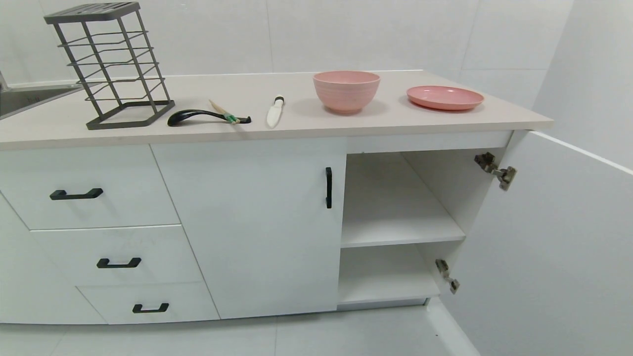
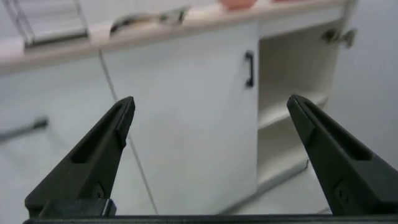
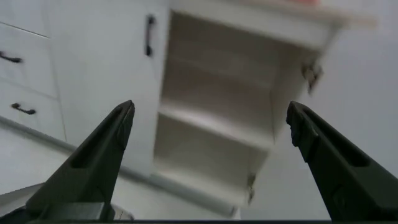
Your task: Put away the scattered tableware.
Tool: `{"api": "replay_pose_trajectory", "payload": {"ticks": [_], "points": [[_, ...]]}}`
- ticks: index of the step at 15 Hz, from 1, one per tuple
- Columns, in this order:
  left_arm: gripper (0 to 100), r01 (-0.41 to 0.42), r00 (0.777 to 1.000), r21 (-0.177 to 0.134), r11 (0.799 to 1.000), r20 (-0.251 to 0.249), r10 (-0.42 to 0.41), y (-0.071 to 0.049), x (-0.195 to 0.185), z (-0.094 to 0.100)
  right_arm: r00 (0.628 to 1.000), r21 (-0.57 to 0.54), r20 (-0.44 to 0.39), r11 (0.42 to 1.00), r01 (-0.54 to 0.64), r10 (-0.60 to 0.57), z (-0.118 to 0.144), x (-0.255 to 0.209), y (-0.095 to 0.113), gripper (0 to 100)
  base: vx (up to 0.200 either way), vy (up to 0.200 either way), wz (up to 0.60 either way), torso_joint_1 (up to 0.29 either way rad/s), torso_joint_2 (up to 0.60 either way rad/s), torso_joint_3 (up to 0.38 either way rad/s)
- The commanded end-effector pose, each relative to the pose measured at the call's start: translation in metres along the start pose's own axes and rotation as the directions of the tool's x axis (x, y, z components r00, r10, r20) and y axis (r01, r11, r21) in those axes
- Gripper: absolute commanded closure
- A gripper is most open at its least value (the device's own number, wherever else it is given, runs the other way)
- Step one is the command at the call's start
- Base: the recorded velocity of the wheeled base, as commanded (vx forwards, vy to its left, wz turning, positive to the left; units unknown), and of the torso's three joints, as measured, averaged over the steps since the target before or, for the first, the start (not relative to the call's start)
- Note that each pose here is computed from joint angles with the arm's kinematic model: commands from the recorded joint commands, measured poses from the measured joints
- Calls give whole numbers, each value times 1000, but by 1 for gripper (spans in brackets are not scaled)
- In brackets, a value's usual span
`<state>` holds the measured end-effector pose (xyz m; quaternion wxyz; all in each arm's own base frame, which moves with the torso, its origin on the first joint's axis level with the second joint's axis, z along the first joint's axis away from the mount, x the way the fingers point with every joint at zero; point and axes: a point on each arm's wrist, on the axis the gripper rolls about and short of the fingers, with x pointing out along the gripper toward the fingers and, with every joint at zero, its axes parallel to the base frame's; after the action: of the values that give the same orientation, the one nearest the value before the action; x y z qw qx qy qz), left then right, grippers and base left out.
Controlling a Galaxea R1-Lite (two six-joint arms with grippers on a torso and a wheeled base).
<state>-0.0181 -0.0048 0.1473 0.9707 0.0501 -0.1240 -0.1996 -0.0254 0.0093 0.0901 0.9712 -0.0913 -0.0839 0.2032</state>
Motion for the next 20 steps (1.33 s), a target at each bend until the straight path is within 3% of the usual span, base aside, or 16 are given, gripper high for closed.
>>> {"api": "replay_pose_trajectory", "payload": {"ticks": [1, 2, 4, 5, 6, 7, 8, 9, 11, 17, 20], "points": [[0, -114, 984, -31, 993, -143, 109, -7, -11, -50, 993, 67, -87, 994, 82, -76, -9, -1, 0, 0, 0, 0, 0, 0, 0, 0], [0, -136, 969, -43, 990, -214, 124, -10, -15, -59, 987, 96, -104, 986, 135, -125, -10, -1, -1, 0, 0, 0, 0, 0, 0, 0], [0, -170, 966, -77, 982, -210, 150, -13, -20, -62, 986, 151, -104, 978, 148, -133, -10, -1, -2, 0, 0, 0, 0, 0, 0, 0], [0, -183, 964, -74, 980, -207, 165, -12, -20, -63, 985, 176, -105, 972, 156, -139, -10, -1, -2, 0, 0, 0, 0, 0, 0, 0], [0, -224, 956, -45, 974, -203, 211, -11, -20, -63, 976, 175, -114, 964, 201, -183, -10, -1, -3, 0, 0, 0, 0, 0, 0, 0], [0, -261, 939, 9, 965, -227, 257, -10, -20, -65, 964, 169, -123, 952, 253, -235, -10, -1, -4, 0, 0, 0, 0, 0, 0, 0], [0, -330, 913, 13, 944, -250, 322, -9, -21, -67, 936, 156, -143, 927, 342, -322, -11, -2, -6, 0, 0, 0, 0, 0, 0, 0], [0, -352, 908, -30, 936, -254, 333, -9, -21, -68, 891, 141, -223, 891, 431, -396, -18, -4, -6, 0, 0, 0, 0, 0, 0, 0], [0, -357, 908, -52, 933, -255, 333, -9, -22, -68, 889, 141, -208, 887, 440, -408, -16, -4, -7, 0, 0, 0, 0, 0, 0, 0], [0, -362, 905, -43, 931, -257, 340, -9, -22, -68, 902, 147, -205, 899, 412, -380, -16, -3, -6, 0, 0, 0, 0, 0, 0, 0], [0, -369, 902, -46, 928, -259, 345, -9, -22, -68, 902, 147, -205, 899, 412, -380, -16, -3, -6, 0, 0, -200, 0, 4, 1, 2]]}}
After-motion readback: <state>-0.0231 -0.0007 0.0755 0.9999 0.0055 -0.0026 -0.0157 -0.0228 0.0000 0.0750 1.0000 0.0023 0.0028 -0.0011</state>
